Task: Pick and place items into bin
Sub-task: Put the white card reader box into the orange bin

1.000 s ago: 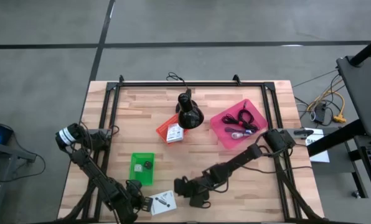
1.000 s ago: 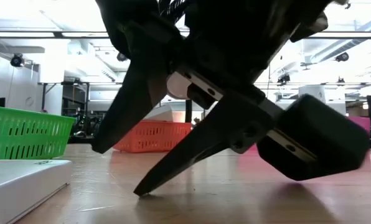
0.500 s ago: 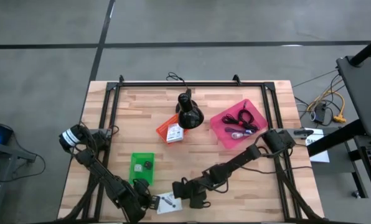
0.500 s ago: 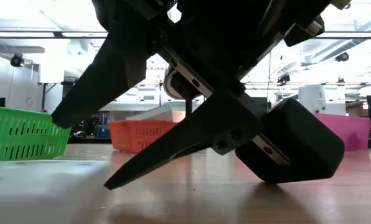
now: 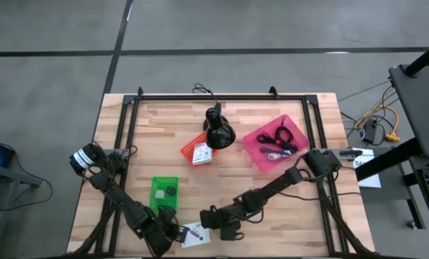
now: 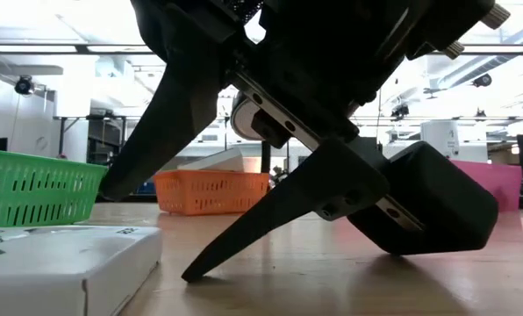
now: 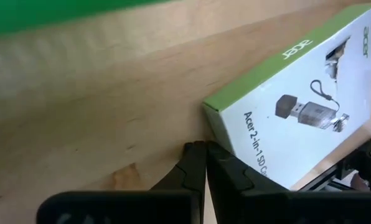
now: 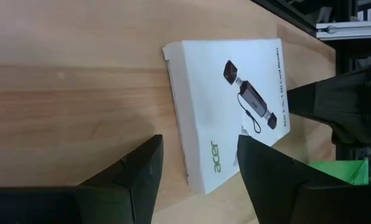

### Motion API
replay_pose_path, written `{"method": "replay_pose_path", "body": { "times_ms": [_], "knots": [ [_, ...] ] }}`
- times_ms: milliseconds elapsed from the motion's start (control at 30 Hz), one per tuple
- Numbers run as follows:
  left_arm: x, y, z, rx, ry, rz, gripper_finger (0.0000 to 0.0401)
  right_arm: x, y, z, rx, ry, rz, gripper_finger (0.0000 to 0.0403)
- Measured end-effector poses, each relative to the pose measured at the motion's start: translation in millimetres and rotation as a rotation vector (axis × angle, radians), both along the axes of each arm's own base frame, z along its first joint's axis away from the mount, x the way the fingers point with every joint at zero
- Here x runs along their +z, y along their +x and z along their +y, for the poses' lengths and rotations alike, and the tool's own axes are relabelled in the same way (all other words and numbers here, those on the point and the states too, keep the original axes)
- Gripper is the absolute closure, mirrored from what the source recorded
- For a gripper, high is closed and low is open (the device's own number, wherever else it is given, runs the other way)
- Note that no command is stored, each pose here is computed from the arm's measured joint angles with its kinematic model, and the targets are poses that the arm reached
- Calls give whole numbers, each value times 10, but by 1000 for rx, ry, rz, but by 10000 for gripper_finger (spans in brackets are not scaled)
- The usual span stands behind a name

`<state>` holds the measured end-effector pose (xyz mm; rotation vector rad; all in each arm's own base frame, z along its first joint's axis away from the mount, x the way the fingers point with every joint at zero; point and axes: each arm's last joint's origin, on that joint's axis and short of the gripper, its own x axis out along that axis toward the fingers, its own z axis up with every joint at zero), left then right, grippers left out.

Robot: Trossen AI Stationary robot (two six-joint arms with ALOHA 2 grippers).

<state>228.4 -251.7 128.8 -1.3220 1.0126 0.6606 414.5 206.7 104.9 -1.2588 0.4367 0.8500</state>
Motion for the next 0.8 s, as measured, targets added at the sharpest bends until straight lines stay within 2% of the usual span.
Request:
{"method": "replay_pose_path", "body": {
  "times_ms": [367,800],
  "knots": [
    [110,6,4,-73,5,-44,400,-3,3,-4,-10,10,0,207],
    [273,-55,38,-106,12,-45,400,-12,6,-17,-27,20,8,207]
  ]
}}
